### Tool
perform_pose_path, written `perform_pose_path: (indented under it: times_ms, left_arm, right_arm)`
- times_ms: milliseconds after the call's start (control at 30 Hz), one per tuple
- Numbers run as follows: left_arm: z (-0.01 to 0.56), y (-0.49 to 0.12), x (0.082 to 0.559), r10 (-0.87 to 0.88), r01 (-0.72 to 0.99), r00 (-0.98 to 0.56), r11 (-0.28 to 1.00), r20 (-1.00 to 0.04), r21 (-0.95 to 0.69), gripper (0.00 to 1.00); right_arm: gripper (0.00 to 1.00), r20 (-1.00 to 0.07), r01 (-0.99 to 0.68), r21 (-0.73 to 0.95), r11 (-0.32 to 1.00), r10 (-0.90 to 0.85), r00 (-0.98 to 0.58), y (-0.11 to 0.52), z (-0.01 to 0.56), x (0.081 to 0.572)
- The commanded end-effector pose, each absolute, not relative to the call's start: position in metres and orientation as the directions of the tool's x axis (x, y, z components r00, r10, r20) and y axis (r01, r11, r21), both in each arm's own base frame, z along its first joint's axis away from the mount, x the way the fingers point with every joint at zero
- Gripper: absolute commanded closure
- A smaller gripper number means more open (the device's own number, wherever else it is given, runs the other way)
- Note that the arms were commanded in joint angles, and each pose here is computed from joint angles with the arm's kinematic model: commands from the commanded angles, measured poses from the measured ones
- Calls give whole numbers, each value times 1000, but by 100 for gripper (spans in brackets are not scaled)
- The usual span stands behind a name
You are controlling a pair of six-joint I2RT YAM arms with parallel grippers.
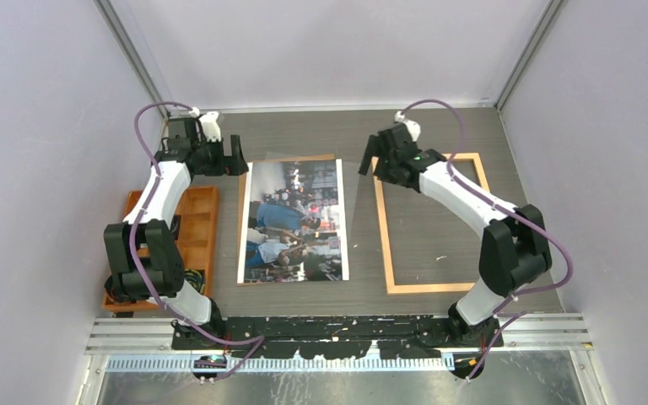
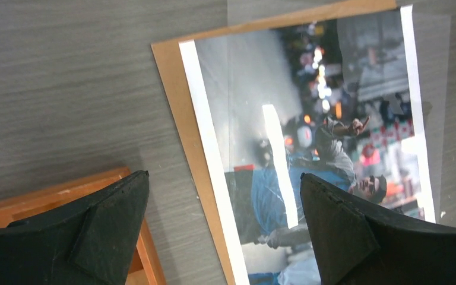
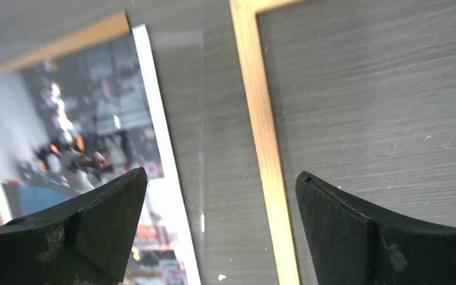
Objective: Put the photo into the frame
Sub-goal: Turn over the photo frame at the center of the board.
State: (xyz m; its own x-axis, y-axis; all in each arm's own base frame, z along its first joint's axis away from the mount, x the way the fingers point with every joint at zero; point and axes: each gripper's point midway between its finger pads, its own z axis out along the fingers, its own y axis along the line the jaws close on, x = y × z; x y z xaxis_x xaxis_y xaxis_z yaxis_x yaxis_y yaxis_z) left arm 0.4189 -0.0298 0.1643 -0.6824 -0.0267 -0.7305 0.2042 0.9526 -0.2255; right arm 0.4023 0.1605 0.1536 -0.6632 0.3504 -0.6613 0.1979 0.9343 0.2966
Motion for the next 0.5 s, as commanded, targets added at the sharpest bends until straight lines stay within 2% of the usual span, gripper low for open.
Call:
perform_pose_path:
  times_ms: [0, 300, 467]
  left_arm:
    - [163, -37, 407, -23, 225, -733, 935, -680, -275, 0]
    - [152, -43, 389, 41, 279, -787, 914, -616, -295, 0]
    - [154, -48, 381, 59, 292, -793, 910, -606, -294, 0]
  right_arm:
    - [0, -639, 160, 134, 978, 209, -740, 169, 121, 380]
    - [0, -578, 120, 90, 989, 150, -802, 180, 76, 347]
    - [11, -546, 127, 70, 989, 144, -825, 177, 50, 331]
